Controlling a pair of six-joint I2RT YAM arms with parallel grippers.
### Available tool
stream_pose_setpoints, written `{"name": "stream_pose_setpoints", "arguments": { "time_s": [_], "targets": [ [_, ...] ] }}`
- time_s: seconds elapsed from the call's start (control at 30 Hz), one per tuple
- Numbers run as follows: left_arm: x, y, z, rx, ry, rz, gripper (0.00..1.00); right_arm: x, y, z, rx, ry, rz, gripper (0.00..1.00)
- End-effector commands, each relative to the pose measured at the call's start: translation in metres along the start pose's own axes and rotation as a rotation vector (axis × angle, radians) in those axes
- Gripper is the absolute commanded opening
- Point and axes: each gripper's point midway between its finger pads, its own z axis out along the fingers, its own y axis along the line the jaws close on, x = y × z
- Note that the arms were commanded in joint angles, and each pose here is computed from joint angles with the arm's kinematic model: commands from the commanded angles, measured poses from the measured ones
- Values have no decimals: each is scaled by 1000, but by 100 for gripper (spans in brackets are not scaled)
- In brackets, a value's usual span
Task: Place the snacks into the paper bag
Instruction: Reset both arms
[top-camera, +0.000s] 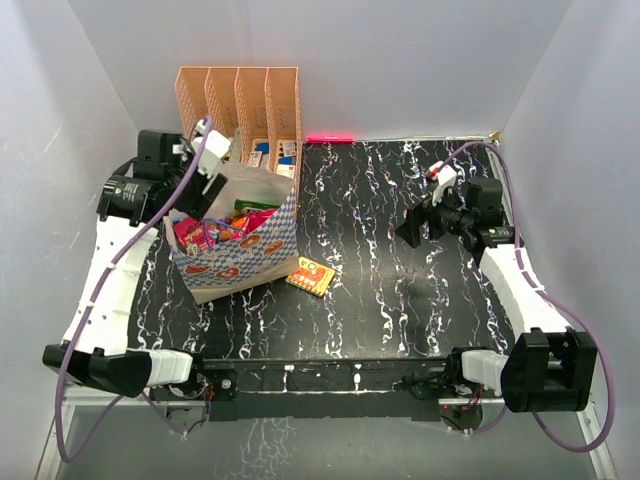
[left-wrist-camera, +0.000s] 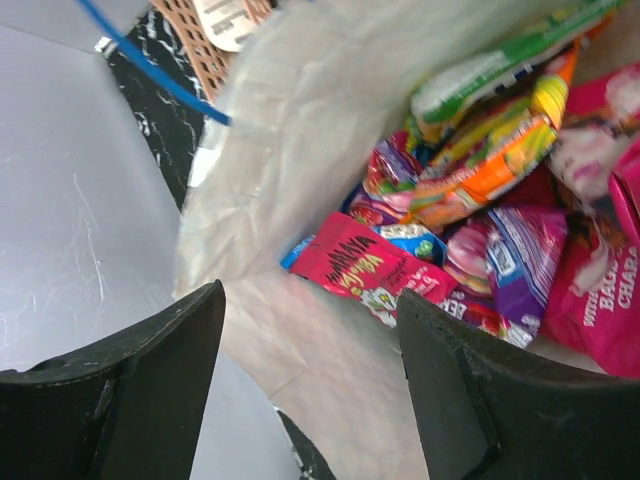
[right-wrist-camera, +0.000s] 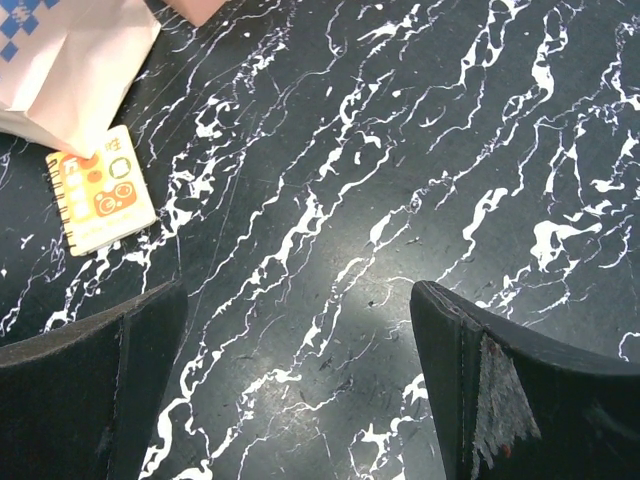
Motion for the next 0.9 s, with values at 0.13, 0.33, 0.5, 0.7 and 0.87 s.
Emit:
{"name": "stream_pose_setpoints", "arguments": {
  "time_s": [0.13,0.33,0.5,0.7,0.87],
  "targets": [
    [-45,63,-35,-185,-228,-252,75,-31,-24,-4,119,-25,-7,99],
    [-41,109,-30,-238,-303,-503,78,-30,-46,-9,240,19,20,99],
    [-25,145,-40,-349,-381,-632,87,-41,-55,-13,285,12,31,98],
    [-13,152,-31,-388,-460,-707,96,-53,-60,-11,281,36,35,98],
    [1,141,-7,-371,-454,-709,98,-73,-74,-10,322,45,84,98]
  ]
}}
